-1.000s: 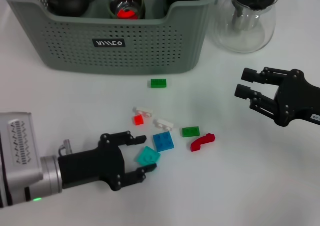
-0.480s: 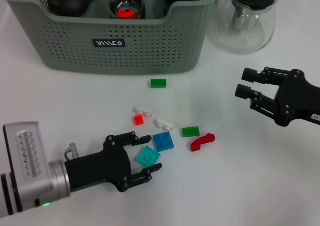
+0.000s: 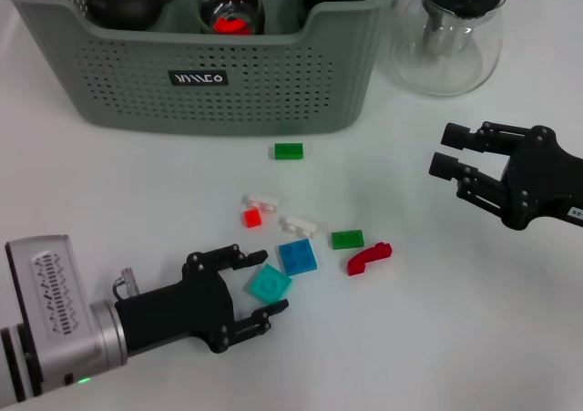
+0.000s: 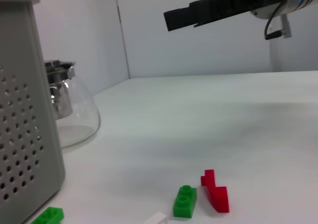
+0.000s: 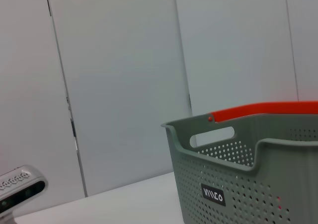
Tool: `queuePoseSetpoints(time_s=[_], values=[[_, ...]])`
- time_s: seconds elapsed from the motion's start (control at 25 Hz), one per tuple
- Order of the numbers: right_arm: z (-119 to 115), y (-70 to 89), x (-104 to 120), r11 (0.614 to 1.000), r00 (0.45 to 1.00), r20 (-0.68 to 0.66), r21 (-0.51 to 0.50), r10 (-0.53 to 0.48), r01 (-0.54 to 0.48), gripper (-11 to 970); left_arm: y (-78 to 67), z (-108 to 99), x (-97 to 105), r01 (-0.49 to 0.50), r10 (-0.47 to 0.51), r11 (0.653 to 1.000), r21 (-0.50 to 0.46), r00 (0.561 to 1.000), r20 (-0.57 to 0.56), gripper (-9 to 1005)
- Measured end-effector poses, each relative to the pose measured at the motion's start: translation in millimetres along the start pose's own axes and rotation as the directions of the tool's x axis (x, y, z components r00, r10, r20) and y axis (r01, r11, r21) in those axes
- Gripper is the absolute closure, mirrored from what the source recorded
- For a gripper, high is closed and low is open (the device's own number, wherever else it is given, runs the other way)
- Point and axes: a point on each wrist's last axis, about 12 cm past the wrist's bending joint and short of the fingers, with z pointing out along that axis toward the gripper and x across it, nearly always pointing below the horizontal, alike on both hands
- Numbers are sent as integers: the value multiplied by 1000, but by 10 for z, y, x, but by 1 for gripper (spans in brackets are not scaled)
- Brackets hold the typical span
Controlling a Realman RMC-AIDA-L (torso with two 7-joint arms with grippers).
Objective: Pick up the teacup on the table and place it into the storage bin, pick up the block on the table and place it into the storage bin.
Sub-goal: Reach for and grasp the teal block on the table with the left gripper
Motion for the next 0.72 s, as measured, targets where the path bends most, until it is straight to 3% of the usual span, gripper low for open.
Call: queuePoseSetpoints(time_s=[0.4,0.72], values=[[-3,1,3,1000,1000,-1,1,1,-1,546,55,-66,14,9,-9,998,-55,1000,2,380],[-9,4,7,1000,1000,0,3,2,-2,546,19,-76,28,25,-24,998,-58,1000,3,382]])
